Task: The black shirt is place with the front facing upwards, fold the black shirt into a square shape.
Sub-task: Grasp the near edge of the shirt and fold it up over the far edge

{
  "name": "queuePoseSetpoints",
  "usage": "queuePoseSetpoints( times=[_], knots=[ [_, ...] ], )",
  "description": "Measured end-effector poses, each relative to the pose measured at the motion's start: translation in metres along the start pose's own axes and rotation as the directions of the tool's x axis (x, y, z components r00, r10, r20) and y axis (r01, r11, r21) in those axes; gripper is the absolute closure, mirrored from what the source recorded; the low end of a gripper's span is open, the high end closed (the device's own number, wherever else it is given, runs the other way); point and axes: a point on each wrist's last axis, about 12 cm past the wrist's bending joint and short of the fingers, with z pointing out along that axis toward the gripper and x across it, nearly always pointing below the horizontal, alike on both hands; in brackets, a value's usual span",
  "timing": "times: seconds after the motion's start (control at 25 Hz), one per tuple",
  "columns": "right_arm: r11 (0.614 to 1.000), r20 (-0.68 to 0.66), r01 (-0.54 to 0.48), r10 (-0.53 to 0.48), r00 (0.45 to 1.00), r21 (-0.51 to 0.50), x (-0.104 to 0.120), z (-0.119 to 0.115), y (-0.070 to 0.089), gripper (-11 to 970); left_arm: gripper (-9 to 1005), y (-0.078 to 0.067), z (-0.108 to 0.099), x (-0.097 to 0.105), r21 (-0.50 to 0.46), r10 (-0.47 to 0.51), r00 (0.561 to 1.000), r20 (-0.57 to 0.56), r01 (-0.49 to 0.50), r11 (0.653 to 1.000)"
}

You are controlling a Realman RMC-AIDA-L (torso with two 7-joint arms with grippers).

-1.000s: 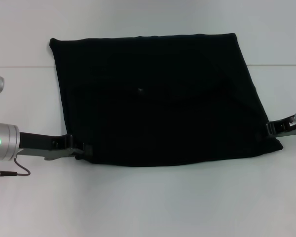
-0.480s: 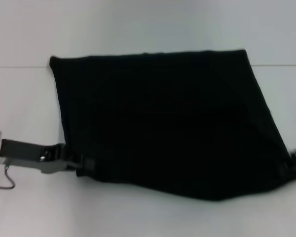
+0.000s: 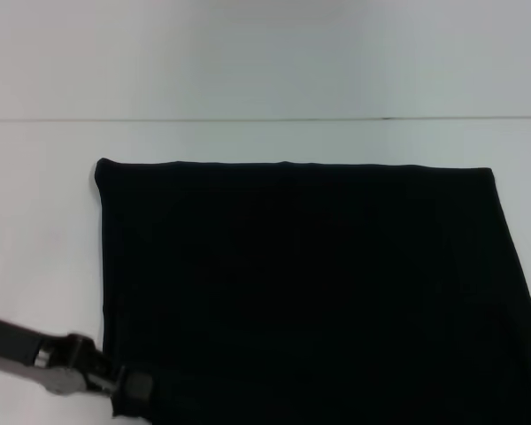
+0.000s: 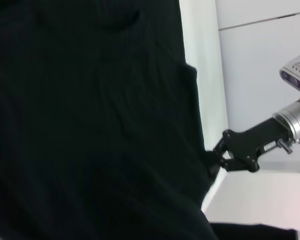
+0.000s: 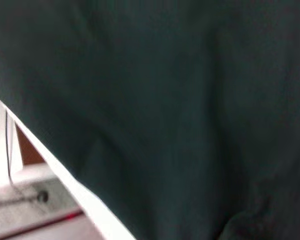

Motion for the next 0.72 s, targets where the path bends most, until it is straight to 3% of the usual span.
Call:
queuePoseSetpoints(
  times=[0.2,0.32,0.52,0.72],
  knots=[
    [0.998,0.185,-0.06,0.062,0.981,-0.021,-0.013,-0.019,-0.006,913,970,-0.005,-0.007,-0.023,-0.024,0.022,0.992,0.125,-0.02,1.0],
    [0.992,0.362,-0.106,0.125,0.924,-0.074,-0.022,-0.039,-0.011,913,970,-0.006,-0.016,-0.042,-0.056,0.032,0.965,0.262,-0.018,0.998],
    [0.97,0.629,-0.204,0.24,0.739,-0.131,-0.041,-0.061,-0.028,913,970,-0.002,-0.024,-0.074,-0.141,0.051,0.881,0.47,0.017,0.99],
    [0.955,0.799,-0.24,0.278,0.534,-0.172,-0.066,-0.055,-0.038,913,970,0.008,-0.016,-0.096,-0.224,0.09,0.789,0.608,0.062,0.973]
  ],
)
